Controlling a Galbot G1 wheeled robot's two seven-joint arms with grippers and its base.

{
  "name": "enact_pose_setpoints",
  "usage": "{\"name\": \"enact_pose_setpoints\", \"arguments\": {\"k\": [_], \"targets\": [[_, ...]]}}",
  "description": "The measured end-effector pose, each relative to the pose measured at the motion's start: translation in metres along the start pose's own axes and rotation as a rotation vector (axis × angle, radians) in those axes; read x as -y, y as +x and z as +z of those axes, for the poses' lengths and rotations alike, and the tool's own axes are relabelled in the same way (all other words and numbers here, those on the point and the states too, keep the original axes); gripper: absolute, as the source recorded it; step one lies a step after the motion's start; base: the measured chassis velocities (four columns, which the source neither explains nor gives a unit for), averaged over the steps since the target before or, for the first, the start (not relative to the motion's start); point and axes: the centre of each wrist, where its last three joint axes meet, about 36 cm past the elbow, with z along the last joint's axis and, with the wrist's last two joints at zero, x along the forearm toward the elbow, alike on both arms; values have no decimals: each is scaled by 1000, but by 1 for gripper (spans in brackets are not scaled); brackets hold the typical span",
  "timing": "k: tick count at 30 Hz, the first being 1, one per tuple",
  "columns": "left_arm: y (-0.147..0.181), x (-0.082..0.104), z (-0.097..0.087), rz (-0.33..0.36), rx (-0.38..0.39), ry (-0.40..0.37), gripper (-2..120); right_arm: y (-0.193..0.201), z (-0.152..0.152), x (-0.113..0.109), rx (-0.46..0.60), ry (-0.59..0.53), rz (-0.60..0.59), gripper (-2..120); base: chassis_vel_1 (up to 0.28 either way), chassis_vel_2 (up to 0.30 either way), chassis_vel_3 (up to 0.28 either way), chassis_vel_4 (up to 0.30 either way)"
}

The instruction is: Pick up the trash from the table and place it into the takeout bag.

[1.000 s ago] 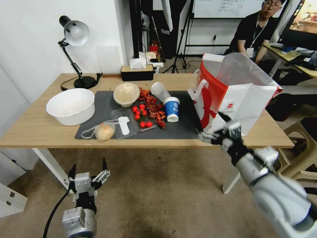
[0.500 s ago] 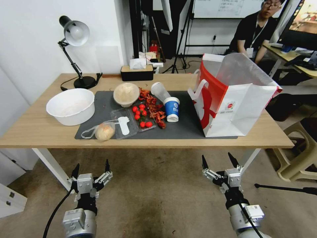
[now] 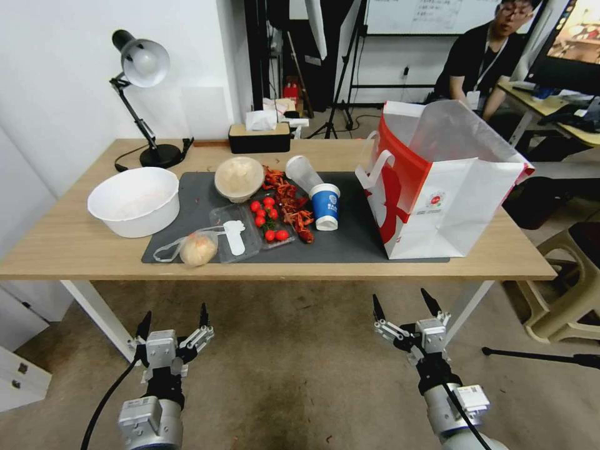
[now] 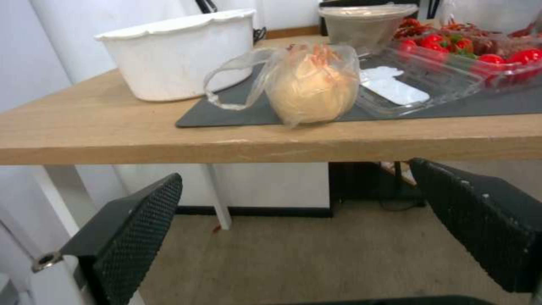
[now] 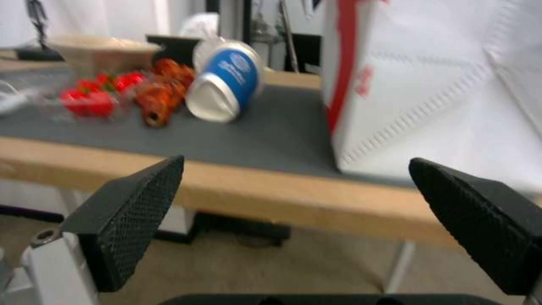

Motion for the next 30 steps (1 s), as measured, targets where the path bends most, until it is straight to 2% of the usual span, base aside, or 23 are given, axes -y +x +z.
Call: {"name": "enact_pose_setpoints", "arguments": {"k": [12, 20, 30], "targets": [[2, 1, -3, 3, -7, -5, 100, -66, -35, -34, 34, -24, -147, 100, 0, 0, 0, 0], [2, 0, -3, -4, -5, -4, 100, -83, -44, -47, 14, -19, -180, 100, 0, 0, 0, 0], [2, 0, -3, -8, -6, -4, 100, -112, -62, -56, 3, -16, -167, 100, 0, 0, 0, 0]]}}
